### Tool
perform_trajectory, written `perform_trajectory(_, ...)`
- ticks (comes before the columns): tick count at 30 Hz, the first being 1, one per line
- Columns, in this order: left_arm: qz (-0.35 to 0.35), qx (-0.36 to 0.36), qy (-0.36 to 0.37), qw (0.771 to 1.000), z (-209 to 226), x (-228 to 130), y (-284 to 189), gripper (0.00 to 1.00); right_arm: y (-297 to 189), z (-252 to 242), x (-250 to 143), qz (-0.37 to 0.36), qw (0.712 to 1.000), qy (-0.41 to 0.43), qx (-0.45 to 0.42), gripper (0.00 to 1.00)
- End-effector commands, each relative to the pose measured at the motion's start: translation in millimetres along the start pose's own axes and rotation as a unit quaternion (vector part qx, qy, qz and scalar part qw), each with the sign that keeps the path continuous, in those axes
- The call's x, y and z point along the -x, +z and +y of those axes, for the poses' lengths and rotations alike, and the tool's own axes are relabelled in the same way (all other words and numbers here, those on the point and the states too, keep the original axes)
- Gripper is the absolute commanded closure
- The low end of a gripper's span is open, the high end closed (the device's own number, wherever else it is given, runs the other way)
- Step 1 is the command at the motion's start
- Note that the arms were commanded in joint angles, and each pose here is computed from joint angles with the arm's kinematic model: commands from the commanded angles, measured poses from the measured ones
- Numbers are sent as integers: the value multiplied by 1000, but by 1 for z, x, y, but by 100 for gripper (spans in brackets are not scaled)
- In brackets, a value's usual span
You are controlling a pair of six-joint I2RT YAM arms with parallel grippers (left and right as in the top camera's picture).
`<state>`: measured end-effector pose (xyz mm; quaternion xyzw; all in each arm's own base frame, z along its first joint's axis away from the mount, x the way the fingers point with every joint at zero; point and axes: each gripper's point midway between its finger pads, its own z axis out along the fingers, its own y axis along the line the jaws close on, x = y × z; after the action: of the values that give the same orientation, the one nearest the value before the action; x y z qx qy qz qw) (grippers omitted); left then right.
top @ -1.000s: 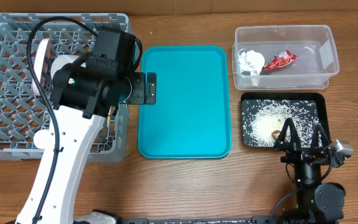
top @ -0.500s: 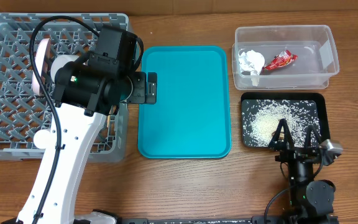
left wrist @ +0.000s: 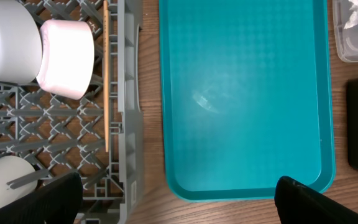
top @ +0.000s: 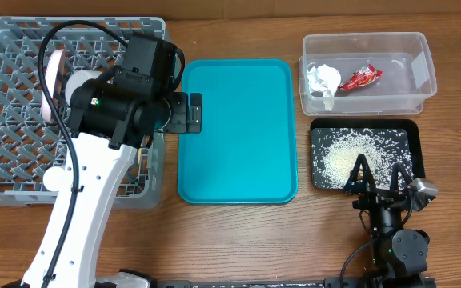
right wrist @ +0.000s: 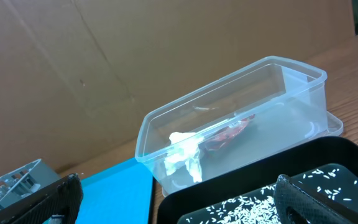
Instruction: Sort waste into correct bins and load items into the dishwasher
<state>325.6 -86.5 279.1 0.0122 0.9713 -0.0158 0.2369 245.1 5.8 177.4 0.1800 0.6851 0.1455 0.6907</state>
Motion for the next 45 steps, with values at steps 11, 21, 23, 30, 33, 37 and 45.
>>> perform_trajectory(11, -87, 135, -26, 987, 70, -22, -54, 0, 0, -1, -3, 0, 1000, -1, -1, 0)
perform_trajectory(21, -323, 53, -45, 944, 87, -16, -95, 0, 0, -1, -3, 0, 1000, -1, -1, 0)
perform_trajectory(23, -376, 38, -15, 926, 82, -16, -103, 0, 0, -1, -3, 0, 1000, -1, -1, 0)
perform_trajectory(30, -478, 54, 5, 877, 88, -45, -98, 0, 0, -1, -3, 0, 1000, -1, -1, 0)
perform_trajectory(33, -507, 51, -8, 861, 92, -61, -84, 0, 0, -1, -3, 0, 1000, -1, -1, 0)
perform_trajectory(37, -550, 44, -17, 834, 93, -78, -73, 0, 0, -1, -3, 0, 1000, -1, -1, 0)
perform_trajectory(45, -578, 52, -15, 814, 97, -99, -35, 0, 0, -1, -3, 0, 1000, -1, -1, 0)
